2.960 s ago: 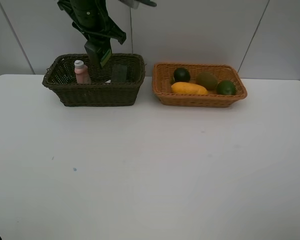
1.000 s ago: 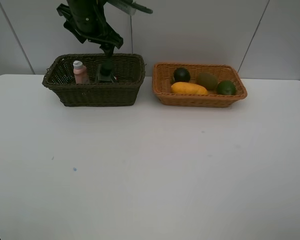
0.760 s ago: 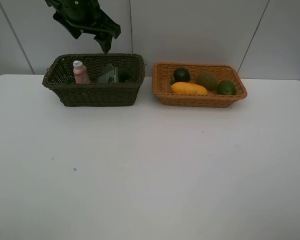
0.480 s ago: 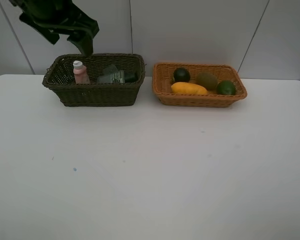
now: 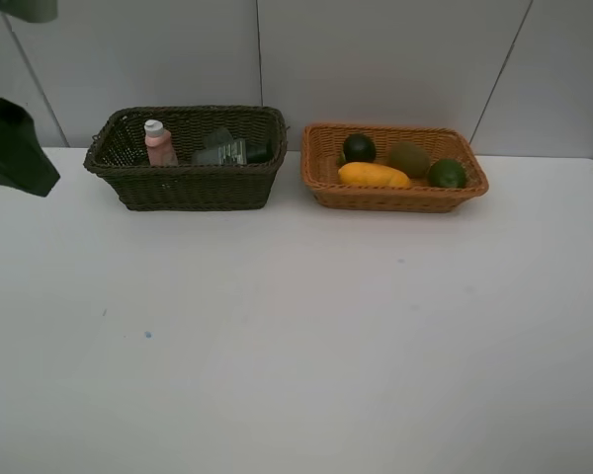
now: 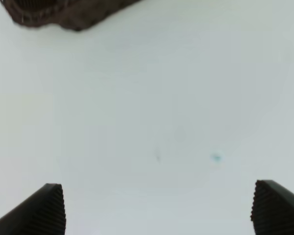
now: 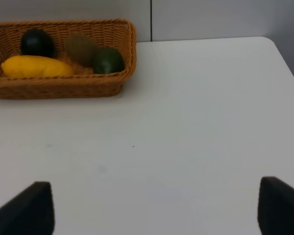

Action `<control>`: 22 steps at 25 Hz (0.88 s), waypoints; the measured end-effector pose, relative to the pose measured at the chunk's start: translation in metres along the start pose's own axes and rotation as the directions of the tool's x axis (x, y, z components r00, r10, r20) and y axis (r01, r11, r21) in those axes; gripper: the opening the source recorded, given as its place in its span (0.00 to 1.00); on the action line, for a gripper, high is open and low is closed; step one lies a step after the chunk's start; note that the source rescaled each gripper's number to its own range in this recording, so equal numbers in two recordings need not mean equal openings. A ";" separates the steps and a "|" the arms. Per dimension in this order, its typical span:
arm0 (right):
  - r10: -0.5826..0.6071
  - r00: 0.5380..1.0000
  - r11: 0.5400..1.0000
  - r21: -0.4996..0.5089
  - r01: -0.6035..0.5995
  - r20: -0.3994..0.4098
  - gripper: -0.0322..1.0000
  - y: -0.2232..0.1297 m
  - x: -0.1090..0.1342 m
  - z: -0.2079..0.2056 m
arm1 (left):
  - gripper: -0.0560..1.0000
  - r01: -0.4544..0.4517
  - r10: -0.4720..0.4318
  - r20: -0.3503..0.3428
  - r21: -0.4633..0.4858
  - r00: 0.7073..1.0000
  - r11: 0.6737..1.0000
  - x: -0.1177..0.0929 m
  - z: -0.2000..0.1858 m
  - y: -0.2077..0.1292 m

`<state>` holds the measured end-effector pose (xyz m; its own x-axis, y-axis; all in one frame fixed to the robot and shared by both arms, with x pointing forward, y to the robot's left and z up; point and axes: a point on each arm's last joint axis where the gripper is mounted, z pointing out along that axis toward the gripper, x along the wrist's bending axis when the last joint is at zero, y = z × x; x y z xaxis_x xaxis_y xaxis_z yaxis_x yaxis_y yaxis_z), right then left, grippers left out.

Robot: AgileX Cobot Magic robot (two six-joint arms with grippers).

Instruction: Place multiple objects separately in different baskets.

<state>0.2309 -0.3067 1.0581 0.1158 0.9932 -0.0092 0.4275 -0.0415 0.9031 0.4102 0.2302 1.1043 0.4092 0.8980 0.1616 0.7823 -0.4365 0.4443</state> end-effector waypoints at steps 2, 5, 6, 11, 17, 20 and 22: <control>0.000 1.000 1.000 0.000 0.000 0.000 1.00 0.000 0.000 0.000 | 1.00 0.010 -0.010 0.008 -0.034 1.000 0.999 0.000 -0.009 -0.027; 0.000 1.000 1.000 0.000 0.000 0.000 1.00 0.000 0.000 0.000 | 1.00 0.026 -0.024 0.023 -0.082 0.999 0.996 -0.001 -0.017 -0.062; 0.000 1.000 1.000 0.000 0.000 0.000 1.00 0.000 0.000 0.000 | 1.00 0.030 -0.027 0.028 -0.090 0.999 0.996 -0.002 -0.016 -0.073; 0.000 1.000 1.000 0.000 0.000 0.000 1.00 0.000 0.000 0.000 | 1.00 0.063 -0.052 0.078 -0.146 0.996 0.987 -0.008 -0.014 -0.115; 0.000 1.000 1.000 0.000 0.000 0.000 1.00 0.000 0.000 0.000 | 1.00 0.079 -0.064 0.117 -0.132 0.991 0.988 -0.014 -0.004 -0.136; 0.000 1.000 1.000 0.000 0.000 0.000 1.00 0.000 0.000 0.000 | 1.00 0.099 -0.083 0.132 -0.121 0.988 0.988 -0.015 -0.003 -0.138; 0.000 1.000 1.000 0.000 0.000 0.000 1.00 0.000 0.000 0.000 | 1.00 0.125 -0.110 0.129 -0.112 0.986 0.986 -0.015 -0.002 -0.142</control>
<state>0.2309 -0.3067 1.0581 0.1158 0.9932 -0.0092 0.4275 -0.0415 0.9031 0.2922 0.2792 1.0407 0.3779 0.9258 -0.0031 0.7695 -0.3122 0.5571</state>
